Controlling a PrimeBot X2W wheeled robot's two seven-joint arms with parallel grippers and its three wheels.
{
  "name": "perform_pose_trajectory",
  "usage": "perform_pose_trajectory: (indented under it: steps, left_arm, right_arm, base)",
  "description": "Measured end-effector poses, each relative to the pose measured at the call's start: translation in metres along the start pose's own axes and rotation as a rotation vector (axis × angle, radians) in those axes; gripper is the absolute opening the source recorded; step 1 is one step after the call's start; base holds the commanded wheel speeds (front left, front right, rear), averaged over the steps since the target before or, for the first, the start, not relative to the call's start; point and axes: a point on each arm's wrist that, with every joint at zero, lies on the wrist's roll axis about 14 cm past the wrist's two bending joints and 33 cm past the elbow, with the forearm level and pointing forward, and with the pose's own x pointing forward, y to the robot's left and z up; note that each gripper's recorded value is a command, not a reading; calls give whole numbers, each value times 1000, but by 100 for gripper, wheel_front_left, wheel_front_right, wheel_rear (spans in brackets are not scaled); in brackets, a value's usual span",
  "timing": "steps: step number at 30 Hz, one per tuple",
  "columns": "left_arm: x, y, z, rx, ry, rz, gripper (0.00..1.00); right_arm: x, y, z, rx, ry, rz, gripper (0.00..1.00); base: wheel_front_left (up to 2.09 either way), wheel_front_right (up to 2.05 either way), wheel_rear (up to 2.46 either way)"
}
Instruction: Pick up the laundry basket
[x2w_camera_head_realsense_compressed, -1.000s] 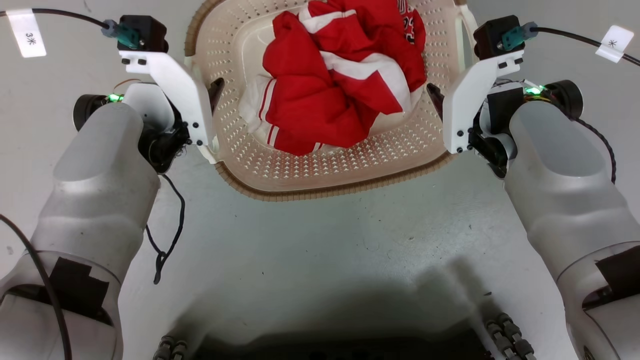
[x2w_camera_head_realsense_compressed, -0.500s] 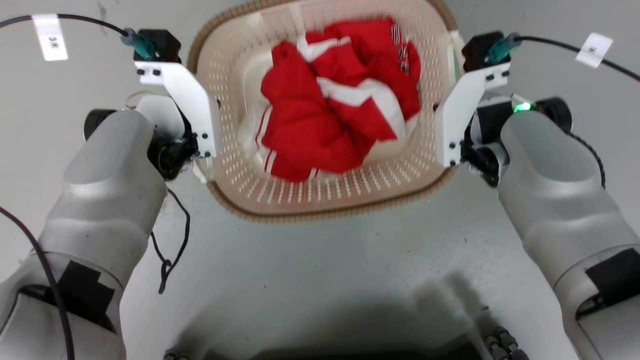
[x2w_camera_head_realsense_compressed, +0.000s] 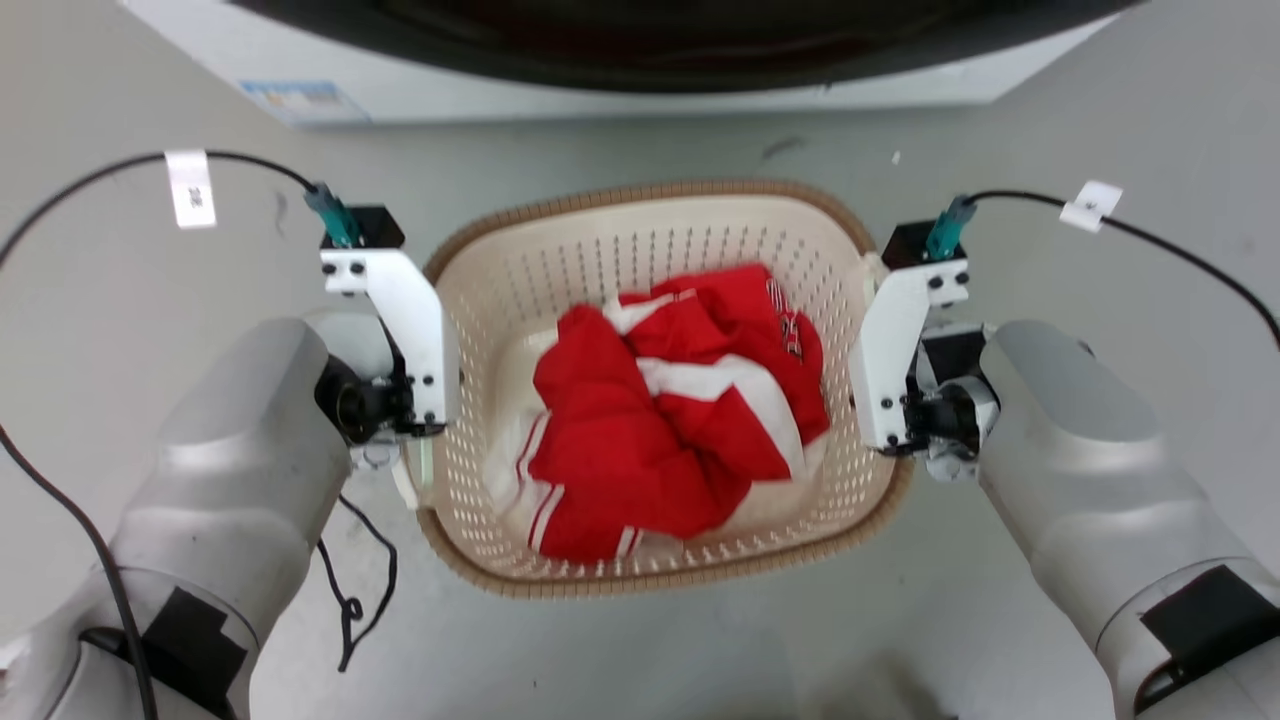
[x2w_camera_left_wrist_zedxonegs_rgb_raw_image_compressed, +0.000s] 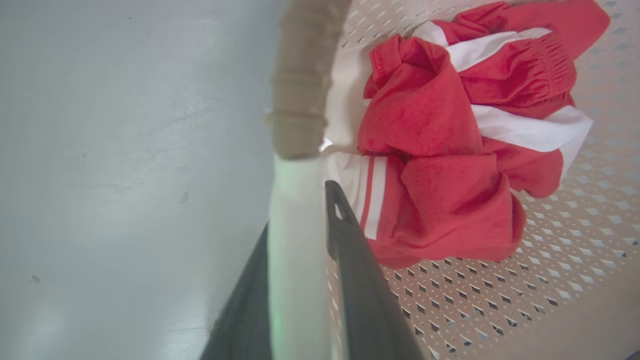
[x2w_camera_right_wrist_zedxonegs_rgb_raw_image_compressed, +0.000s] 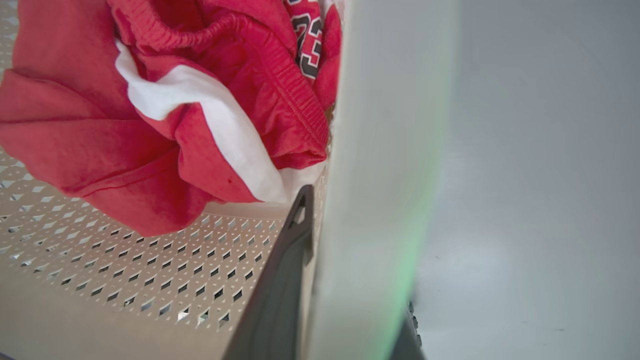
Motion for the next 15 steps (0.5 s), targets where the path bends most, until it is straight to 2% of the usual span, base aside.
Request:
perform_pose_trajectory:
  steps: [15]
  left_arm:
    - [-82, -43, -14, 46, -74, -10, 0]
  right_arm:
    - [-86, 15, -27, 21, -71, -10, 0]
  base:
    - [0, 0, 0]
